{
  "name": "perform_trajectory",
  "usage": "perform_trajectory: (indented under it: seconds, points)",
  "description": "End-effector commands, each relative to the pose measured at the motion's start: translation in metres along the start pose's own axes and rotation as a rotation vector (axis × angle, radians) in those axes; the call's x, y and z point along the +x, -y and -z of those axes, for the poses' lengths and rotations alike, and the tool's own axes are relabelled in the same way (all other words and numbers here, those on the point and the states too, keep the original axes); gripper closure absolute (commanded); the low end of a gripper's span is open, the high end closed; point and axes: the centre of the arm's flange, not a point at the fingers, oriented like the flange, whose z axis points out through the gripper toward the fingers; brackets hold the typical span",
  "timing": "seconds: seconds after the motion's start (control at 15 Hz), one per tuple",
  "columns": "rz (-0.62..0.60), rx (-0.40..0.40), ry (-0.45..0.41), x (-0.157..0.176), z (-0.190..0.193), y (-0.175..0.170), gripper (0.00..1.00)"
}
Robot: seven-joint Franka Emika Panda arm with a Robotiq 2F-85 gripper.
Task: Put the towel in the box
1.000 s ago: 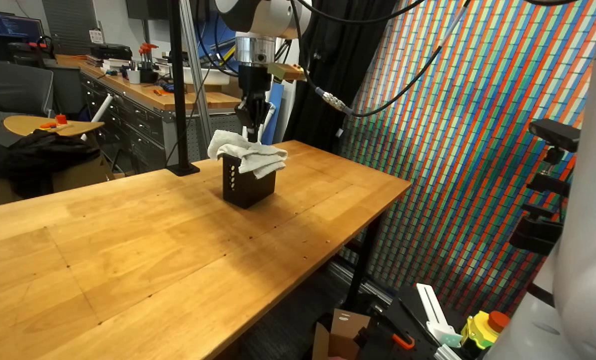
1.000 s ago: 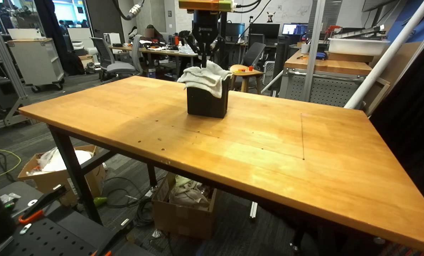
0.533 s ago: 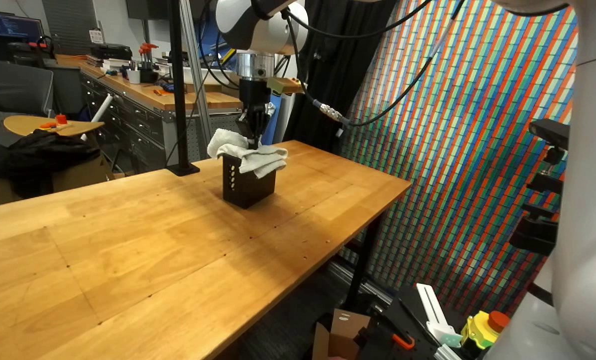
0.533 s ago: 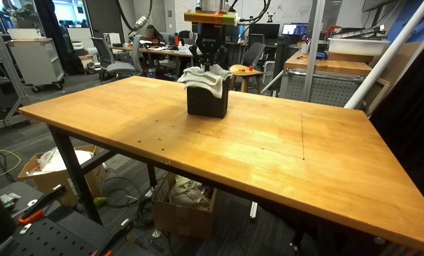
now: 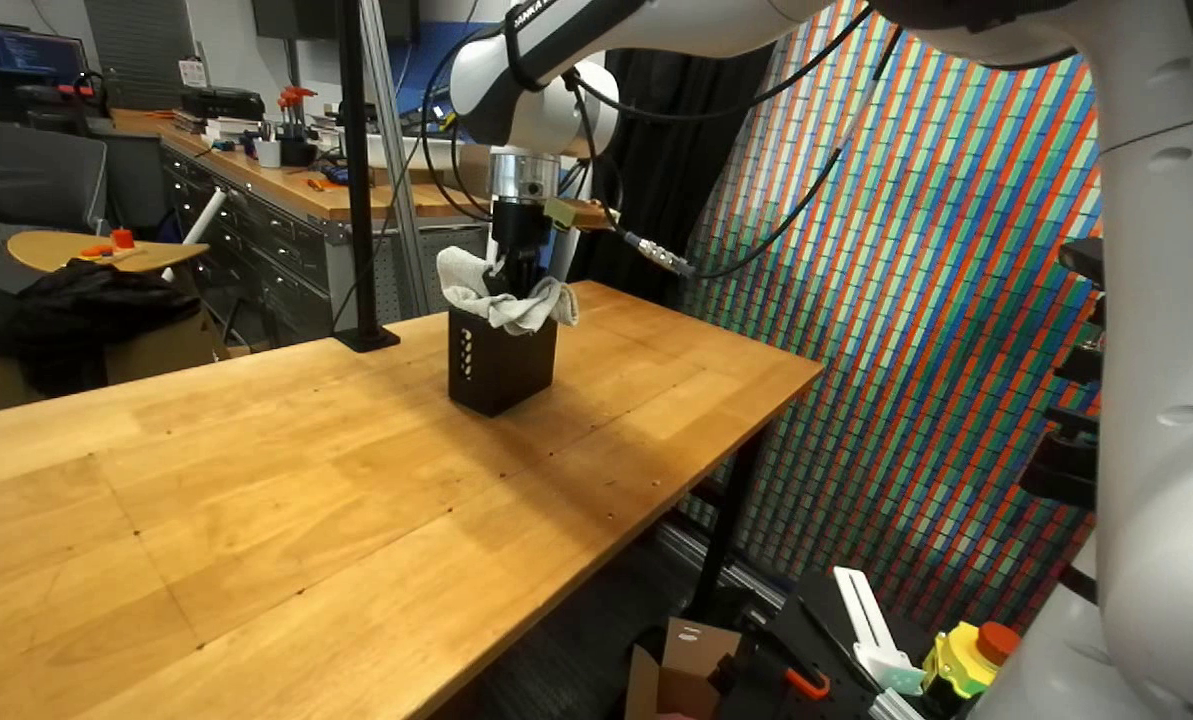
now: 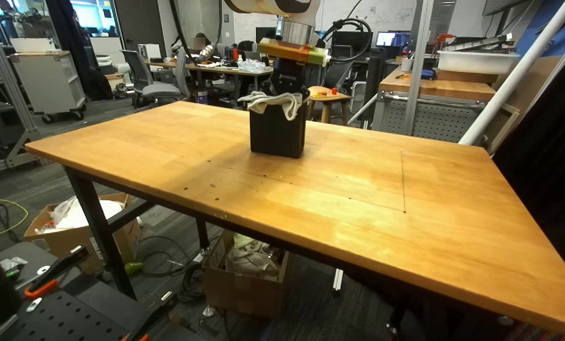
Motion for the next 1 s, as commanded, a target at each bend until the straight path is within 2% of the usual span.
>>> perform_trajectory:
  seconds: [0.0,0.33,0.93]
  points:
    - [0.001,0.038,-0.01,0.004,-0.008,-0.021,1.0]
    - [-0.005,0.021,-0.026,-0.011,0.016,-0.021,1.0]
    - [0.023,-0.094,-0.121,-0.031,0.104,0.016,1.0]
